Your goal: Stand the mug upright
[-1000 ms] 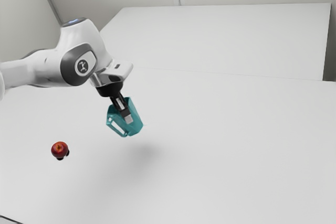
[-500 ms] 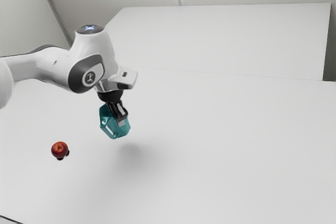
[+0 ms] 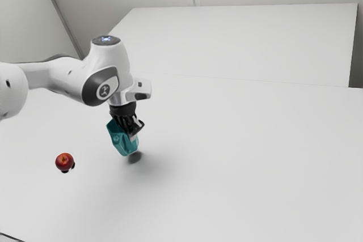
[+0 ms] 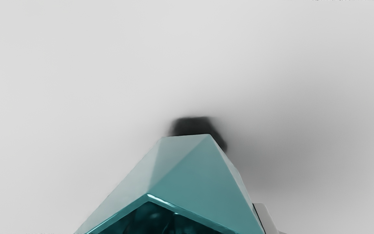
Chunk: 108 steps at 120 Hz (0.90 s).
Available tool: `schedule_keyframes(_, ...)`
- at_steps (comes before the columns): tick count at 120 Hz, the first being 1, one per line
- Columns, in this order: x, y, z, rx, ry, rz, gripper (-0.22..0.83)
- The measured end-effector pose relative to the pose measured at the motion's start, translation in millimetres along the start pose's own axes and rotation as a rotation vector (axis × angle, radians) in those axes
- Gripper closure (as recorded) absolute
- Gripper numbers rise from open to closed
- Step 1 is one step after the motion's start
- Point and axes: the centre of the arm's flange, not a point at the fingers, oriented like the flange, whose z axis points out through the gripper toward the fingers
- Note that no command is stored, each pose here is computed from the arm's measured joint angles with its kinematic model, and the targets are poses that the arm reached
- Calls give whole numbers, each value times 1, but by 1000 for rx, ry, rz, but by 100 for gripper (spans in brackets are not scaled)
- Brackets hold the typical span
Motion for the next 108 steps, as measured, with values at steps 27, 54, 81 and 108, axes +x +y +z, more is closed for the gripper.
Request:
schedule_keyframes(27, 6, 1, 14, -2, -14, -69, 79)
schedule_keyframes(54, 11, 5, 28, -3, -35, -113, 79)
schedule_keyframes(81, 15, 9, 38, -2, -40, -139, 79)
schedule_keyframes(108, 19, 10, 45, -2, -33, -160, 79)
